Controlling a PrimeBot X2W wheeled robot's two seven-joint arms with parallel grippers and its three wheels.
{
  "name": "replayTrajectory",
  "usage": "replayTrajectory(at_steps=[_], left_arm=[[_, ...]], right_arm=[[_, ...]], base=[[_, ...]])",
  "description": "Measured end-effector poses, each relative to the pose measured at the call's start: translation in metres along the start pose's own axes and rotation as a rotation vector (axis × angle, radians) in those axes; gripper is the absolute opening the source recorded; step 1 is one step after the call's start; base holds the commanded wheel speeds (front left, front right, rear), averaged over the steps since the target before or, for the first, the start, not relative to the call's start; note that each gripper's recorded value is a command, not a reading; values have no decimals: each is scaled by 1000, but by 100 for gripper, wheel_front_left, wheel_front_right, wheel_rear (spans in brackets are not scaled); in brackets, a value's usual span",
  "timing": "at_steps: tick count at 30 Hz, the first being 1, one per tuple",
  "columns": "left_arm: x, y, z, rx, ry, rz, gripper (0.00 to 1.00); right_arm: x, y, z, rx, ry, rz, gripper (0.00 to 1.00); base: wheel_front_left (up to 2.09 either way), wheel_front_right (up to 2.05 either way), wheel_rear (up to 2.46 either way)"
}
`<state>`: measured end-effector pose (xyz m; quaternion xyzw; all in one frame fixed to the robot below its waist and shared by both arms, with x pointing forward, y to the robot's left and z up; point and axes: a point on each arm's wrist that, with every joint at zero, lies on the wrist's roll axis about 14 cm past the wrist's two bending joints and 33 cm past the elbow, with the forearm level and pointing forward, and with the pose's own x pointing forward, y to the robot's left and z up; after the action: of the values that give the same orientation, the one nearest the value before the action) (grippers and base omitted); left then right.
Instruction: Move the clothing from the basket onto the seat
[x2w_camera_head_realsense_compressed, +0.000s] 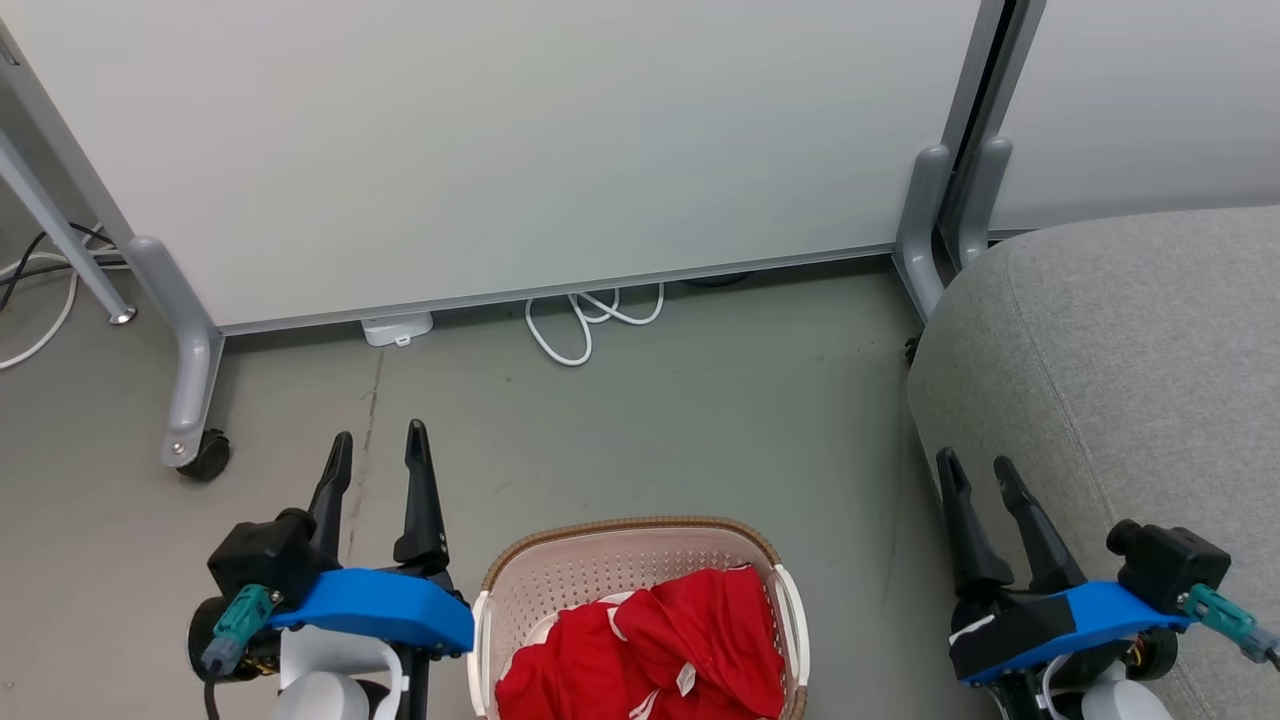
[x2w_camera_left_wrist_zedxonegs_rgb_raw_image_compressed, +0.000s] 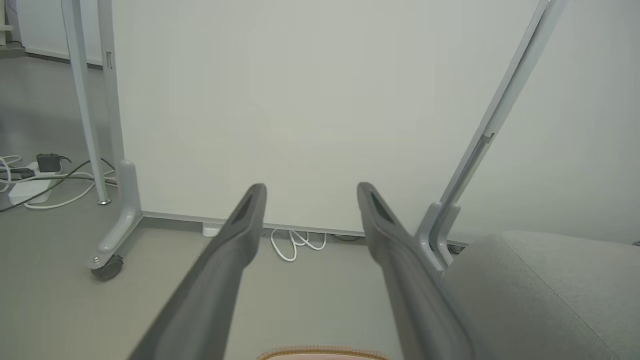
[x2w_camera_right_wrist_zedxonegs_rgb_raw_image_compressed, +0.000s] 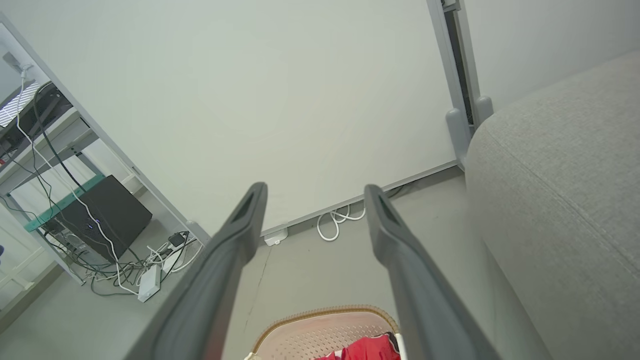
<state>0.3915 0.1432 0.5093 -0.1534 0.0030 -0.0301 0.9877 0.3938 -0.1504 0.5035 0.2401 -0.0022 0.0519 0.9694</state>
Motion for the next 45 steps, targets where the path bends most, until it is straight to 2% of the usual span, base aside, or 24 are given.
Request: replayTrajectory(at_steps=[16,29,45], left_arm=[[-1,-11,3,164,-39,-49,100],[-3,-26,-1,219,-47,-141,100],[-4,-27,-19,265,-10,-179,100]], right_arm=[[1,6,-4,-155,2,36,100],[3,13,-7,-252,1,72,100],[4,16,-11,-361,-1,100,100]], base=[[0,0,0],[0,0,0],[0,0,0]])
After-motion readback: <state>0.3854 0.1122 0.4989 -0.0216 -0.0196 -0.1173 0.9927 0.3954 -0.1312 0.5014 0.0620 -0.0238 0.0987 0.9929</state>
